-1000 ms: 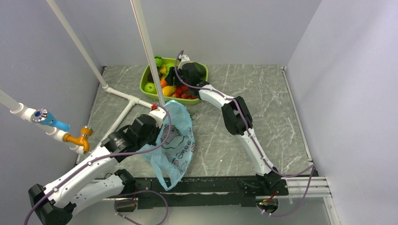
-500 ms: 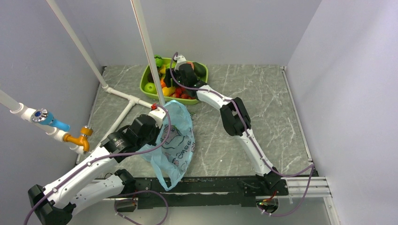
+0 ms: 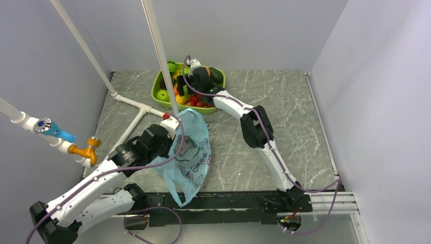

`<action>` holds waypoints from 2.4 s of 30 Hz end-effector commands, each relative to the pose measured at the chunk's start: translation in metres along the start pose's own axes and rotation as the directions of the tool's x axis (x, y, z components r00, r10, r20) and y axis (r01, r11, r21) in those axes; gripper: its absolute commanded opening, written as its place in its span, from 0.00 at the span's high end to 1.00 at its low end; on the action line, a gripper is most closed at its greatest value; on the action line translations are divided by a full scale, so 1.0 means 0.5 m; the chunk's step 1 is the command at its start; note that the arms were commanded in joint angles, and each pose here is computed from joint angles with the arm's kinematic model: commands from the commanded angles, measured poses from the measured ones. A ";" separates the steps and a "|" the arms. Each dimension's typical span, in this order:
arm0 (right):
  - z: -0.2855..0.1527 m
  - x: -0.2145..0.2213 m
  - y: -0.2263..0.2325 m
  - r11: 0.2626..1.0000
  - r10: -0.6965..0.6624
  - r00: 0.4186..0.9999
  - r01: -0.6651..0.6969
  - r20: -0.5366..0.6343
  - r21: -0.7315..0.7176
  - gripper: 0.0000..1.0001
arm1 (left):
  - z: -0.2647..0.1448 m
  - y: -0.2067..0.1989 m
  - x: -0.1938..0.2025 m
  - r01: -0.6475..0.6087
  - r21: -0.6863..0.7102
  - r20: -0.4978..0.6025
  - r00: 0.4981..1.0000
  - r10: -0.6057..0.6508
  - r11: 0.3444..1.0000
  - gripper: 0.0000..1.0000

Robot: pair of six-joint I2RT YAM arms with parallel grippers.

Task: Take the fake fruits out of the plastic bag
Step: Place the fake fruit in the bin, then take out the fake fruit from the plastic bag.

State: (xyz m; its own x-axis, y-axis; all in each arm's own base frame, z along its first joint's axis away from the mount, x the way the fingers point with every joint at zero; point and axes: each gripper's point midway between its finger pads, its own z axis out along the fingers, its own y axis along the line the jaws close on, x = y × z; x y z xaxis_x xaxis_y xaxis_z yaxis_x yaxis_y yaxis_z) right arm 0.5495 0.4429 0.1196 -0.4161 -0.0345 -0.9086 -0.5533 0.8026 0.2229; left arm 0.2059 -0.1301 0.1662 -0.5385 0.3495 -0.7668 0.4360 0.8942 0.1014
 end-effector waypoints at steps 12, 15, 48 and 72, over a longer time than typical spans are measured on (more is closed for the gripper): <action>-0.308 -0.061 -0.066 0.982 0.004 0.999 -0.011 0.039 0.187 0.01 | -0.010 0.007 -0.027 0.026 -0.016 0.052 0.998 -0.025 1.000 1.00; -0.375 0.007 -0.086 0.974 0.026 1.000 -0.027 0.009 0.225 0.01 | -0.010 0.008 -0.028 0.026 -0.020 0.053 0.998 -0.025 0.999 1.00; -0.661 0.111 0.313 0.930 -0.236 0.954 0.277 0.187 -0.241 0.45 | -0.010 0.015 -0.026 0.030 -0.039 0.050 0.998 -0.028 0.999 1.00; -0.360 0.322 0.305 0.803 -0.594 0.804 0.594 -0.025 0.045 0.40 | -0.017 0.019 -0.033 0.041 -0.043 0.075 0.996 -0.037 0.998 1.00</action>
State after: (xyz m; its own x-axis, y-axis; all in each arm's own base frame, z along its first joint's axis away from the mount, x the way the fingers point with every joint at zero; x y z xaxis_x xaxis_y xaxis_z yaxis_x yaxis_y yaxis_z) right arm 0.2376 0.4356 0.0494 -0.1268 -0.5211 -0.8440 -0.7347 0.6210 -0.2730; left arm 0.2094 -0.1128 0.1728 -0.5291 0.3316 -0.7811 0.3665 0.9195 0.1422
